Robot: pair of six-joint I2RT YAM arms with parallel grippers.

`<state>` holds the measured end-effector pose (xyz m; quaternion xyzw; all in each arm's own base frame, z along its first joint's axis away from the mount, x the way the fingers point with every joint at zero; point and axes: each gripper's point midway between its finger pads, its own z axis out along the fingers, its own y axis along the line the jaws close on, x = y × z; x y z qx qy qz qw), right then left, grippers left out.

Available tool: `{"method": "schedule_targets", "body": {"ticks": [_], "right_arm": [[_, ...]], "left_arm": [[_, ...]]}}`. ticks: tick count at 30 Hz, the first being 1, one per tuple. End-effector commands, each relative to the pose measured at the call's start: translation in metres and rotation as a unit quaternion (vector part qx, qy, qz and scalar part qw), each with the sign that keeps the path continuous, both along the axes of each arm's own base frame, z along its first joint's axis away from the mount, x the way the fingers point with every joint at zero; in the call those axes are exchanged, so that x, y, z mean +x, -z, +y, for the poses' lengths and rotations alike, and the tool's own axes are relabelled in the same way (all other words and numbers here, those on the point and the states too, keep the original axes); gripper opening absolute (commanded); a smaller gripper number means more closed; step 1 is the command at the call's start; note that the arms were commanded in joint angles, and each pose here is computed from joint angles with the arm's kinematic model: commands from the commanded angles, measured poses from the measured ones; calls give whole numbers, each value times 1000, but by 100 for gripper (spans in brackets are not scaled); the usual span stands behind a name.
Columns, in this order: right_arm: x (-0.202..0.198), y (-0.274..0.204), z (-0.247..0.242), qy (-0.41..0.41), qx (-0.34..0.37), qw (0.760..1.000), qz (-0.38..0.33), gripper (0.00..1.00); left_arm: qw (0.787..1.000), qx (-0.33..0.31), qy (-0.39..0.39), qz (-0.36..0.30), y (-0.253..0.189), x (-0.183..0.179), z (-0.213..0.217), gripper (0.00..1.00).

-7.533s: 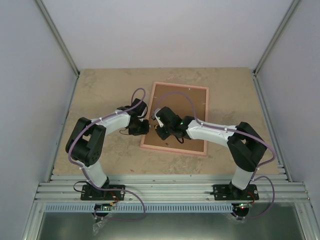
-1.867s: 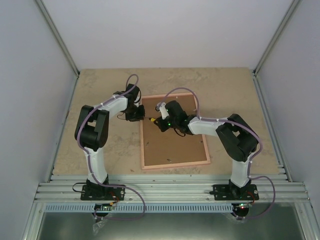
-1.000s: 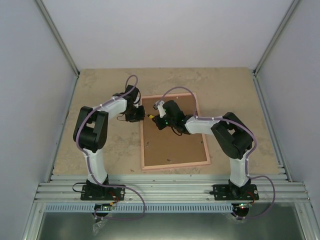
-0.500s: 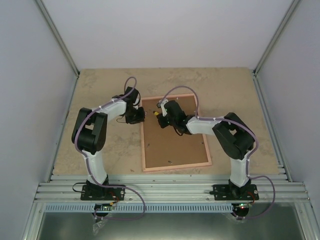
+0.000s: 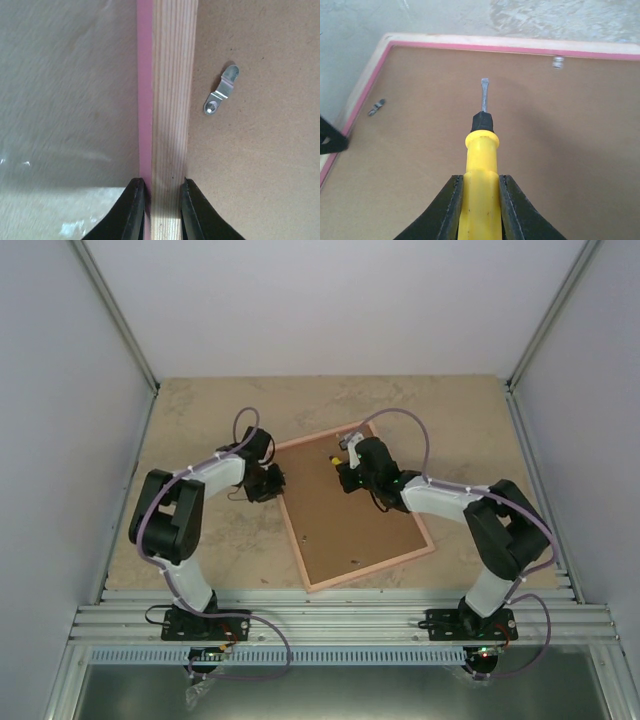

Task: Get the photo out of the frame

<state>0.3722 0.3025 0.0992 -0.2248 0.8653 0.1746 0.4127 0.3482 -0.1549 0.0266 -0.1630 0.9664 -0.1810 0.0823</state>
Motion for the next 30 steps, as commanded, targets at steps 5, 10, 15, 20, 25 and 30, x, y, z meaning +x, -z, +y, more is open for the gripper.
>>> {"method": "schedule_targets", "body": {"ticks": [5,10,15,20,25,30], "right_arm": [[-4,-12,-27,24,12,1000,-10,1],[-7,-13,-33,28,16,999,-12,0],[-9,-16,-39,28,21,999,-16,1],[-10,-17,-41,26,23,999,-18,0],[-11,-20,-45,27,26,999,-20,0],[-13,-27,-51,30,32,999,-27,0]], "left_arm": [[982,-135,-132,2,-21,-22,-15,4],[973,-150,-174,14,-18,-47,-18,9],[972,-147,-181,10,-24,-55,-16,23],[976,-132,-173,-9,-34,-50,-12,34],[985,-67,-158,-32,-47,-44,6,48],[990,5,-113,-81,-72,-20,27,64]]}}
